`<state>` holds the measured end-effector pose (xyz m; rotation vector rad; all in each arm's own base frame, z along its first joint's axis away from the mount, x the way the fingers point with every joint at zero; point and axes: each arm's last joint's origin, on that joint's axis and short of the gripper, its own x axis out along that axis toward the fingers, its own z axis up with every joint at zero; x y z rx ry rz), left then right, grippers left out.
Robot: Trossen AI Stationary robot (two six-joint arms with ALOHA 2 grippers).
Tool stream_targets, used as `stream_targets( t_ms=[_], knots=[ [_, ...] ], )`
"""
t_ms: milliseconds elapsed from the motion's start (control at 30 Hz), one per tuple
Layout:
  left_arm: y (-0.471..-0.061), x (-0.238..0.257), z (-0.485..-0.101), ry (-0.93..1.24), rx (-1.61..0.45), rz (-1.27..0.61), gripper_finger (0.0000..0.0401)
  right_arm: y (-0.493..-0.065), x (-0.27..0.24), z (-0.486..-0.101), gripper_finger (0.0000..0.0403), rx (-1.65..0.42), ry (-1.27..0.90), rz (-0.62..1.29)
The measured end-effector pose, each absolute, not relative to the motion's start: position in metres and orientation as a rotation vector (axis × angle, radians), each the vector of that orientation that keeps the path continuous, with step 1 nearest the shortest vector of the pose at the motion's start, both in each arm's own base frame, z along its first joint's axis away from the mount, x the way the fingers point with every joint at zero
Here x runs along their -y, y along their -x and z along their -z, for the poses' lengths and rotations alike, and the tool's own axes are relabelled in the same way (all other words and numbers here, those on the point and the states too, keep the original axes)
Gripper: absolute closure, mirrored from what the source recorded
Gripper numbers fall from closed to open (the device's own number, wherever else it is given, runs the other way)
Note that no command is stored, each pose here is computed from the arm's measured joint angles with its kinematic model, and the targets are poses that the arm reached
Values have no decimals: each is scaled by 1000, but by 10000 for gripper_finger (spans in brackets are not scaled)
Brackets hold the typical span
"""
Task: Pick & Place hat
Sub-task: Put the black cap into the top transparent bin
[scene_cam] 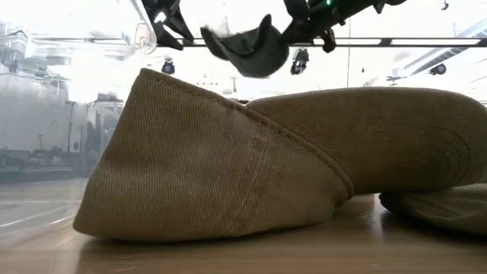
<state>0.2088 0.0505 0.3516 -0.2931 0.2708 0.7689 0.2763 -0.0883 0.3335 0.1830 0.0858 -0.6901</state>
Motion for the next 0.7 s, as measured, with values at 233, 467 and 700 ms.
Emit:
stream_targets(
  t_ms=[233, 467, 700],
  knots=[
    [-210, -51, -350, 294, -276, -769, 201, -277, 86, -341, 390, -25, -167, 653],
    [-216, -49, -359, 341, -199, -648, 201, -279, 86, -349, 390, 52, -117, 651],
    [-218, -49, -366, 348, -122, -624, 201, -278, 86, -357, 390, 132, -76, 671]
  ],
)
